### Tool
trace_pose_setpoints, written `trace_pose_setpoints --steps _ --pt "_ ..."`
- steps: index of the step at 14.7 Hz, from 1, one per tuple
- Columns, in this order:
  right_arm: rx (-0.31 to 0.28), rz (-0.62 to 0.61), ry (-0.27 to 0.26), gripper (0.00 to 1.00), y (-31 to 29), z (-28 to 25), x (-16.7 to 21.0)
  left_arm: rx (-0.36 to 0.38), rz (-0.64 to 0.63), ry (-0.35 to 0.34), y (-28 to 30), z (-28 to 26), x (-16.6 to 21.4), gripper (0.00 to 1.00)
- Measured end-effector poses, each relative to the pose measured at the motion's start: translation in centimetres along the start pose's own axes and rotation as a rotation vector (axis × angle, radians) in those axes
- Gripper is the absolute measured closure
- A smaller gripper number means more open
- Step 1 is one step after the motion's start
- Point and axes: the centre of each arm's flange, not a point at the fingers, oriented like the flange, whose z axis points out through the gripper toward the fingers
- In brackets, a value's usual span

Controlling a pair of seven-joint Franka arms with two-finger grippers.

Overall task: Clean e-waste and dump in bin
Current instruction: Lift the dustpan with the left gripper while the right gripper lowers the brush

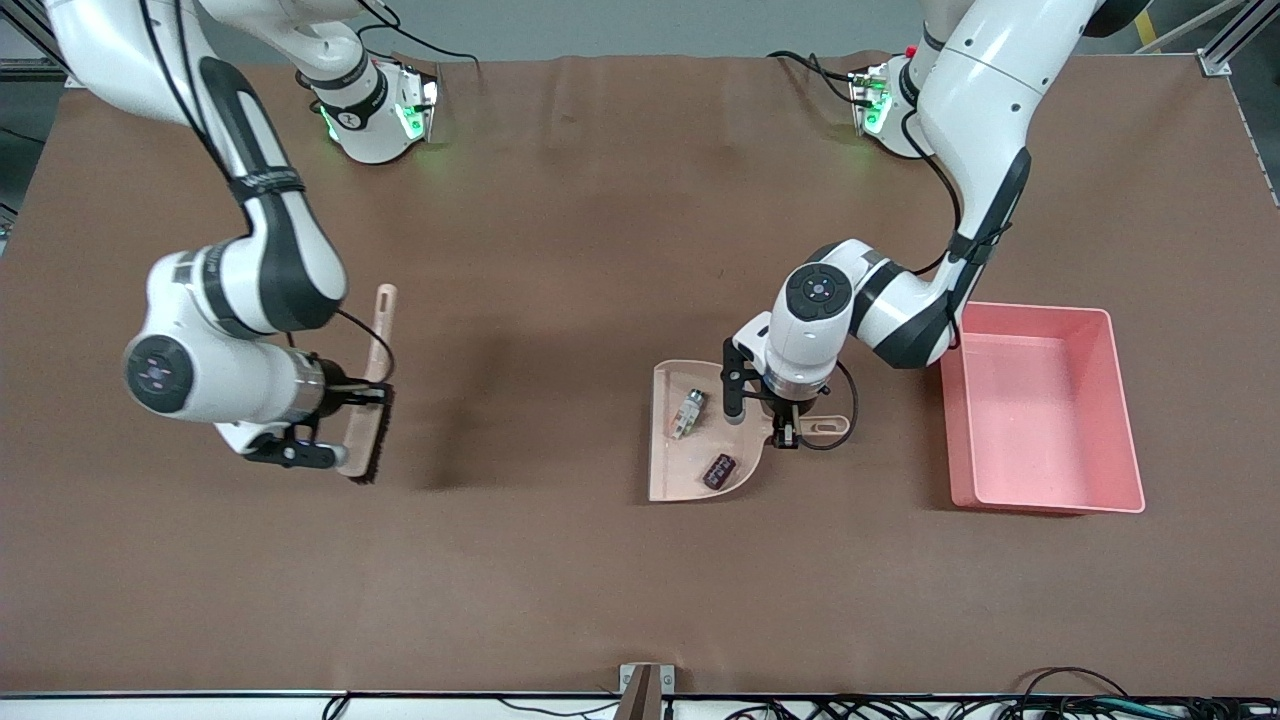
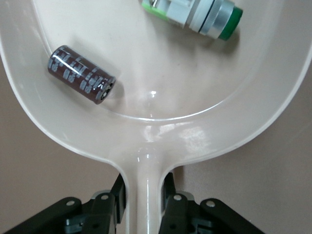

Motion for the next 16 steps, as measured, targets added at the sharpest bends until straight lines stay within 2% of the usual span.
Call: trace_pose_setpoints --steps 2,5,7,9,11,13,16 --pt "0.01 0.0 -0.013 0.58 4.7 1.0 -0.5 0.003 0.009 0.033 -1.1 -1.0 -0.6 0.67" --pt "0.022 -0.013 -0.007 0.58 9.7 4.3 -1.0 0.011 0.028 0.124 -3.4 -3.8 -3.3 0.67" --pt "0.022 -0.01 -0.002 0.58 10.8 6.6 -1.6 0.023 0.018 0.182 -4.9 -5.9 -5.6 0.67" --pt "0.018 -0.01 0.01 0.58 10.8 8.1 -2.1 0.016 -0.006 0.199 -6.0 -7.6 -8.1 0.67" --pt "0.001 -0.015 0.025 0.58 11.2 8.8 -2.2 -0.017 -0.037 0.163 -7.1 -9.4 -11.0 0.67" --pt "-0.011 -0.016 0.031 0.58 11.8 9.2 -2.4 -0.053 -0.076 0.095 -8.3 -12.0 -14.4 0.67" --pt "-0.009 0.002 0.035 0.58 12.9 9.8 -2.4 -0.05 -0.115 0.028 -10.0 -14.9 -23.4 0.67"
